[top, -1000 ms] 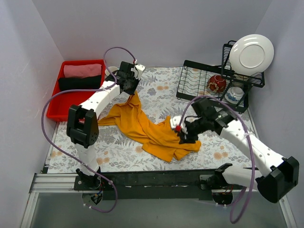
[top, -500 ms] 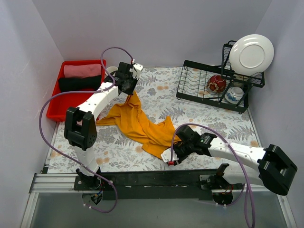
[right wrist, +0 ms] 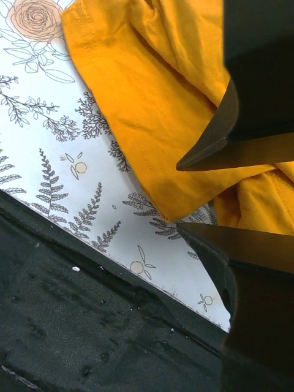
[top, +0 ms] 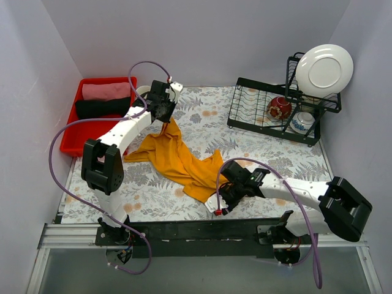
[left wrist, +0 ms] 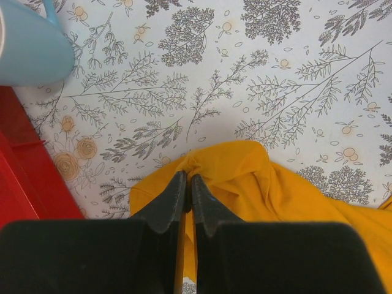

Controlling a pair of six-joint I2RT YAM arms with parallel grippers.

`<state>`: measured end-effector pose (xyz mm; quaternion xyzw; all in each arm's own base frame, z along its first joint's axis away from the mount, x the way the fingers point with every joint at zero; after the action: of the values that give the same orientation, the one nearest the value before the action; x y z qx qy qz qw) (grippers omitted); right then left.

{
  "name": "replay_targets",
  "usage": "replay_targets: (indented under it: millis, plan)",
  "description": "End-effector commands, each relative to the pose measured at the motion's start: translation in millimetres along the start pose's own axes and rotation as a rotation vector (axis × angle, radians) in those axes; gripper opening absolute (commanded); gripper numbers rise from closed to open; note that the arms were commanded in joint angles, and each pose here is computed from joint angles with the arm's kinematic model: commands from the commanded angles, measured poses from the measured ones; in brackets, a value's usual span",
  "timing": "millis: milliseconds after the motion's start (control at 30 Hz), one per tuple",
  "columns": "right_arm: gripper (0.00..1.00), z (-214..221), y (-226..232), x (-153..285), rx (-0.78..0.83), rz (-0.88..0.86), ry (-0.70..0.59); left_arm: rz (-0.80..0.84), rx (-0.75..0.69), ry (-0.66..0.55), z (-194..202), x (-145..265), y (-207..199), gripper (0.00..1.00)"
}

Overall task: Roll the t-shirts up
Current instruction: Pick up the T-shirt from the center of the board.

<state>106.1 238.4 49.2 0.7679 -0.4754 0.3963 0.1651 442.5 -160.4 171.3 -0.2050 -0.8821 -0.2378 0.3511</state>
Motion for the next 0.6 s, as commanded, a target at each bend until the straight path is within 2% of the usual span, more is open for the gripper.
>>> replay_targets:
  millis: [0, 267, 367, 400, 567]
  plan:
    - [0.47, -7.4, 1.3, -3.3, 0.02, -0.039, -0.022, -0.04, 0.001, -0.069, -19.2, 18.7, 13.2, 0.0]
    - [0.44, 1.0, 3.7, -14.6, 0.009, -0.055, 0.009, -0.035, -0.004, -0.051, -13.4, 15.9, 11.4, 0.0]
    - [0.32, 6.9, 2.9, -17.2, -0.008, -0.044, 0.03, -0.038, -0.009, -0.05, -13.2, 15.3, 12.0, 0.0]
    - [0.24, 4.7, -0.3, -17.5, -0.008, -0.028, 0.022, -0.039, -0.009, -0.051, -14.2, 16.1, 12.4, 0.0]
    - [0.07, -0.5, -14.7, 0.5, -0.04, 0.042, 0.069, -0.047, -0.01, -0.071, -23.3, 25.5, 16.7, 0.0]
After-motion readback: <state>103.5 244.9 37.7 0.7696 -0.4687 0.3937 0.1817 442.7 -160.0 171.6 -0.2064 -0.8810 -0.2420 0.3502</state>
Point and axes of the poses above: each gripper's point midway between its finger pads, its own x axis back along the fingers, its own y axis along the line the jaws close on, z = x × y, the point moved 2 cm from there along x, back along the fingers, and after that the axes turned 10 degrees about -x, right-handed, at the moved point
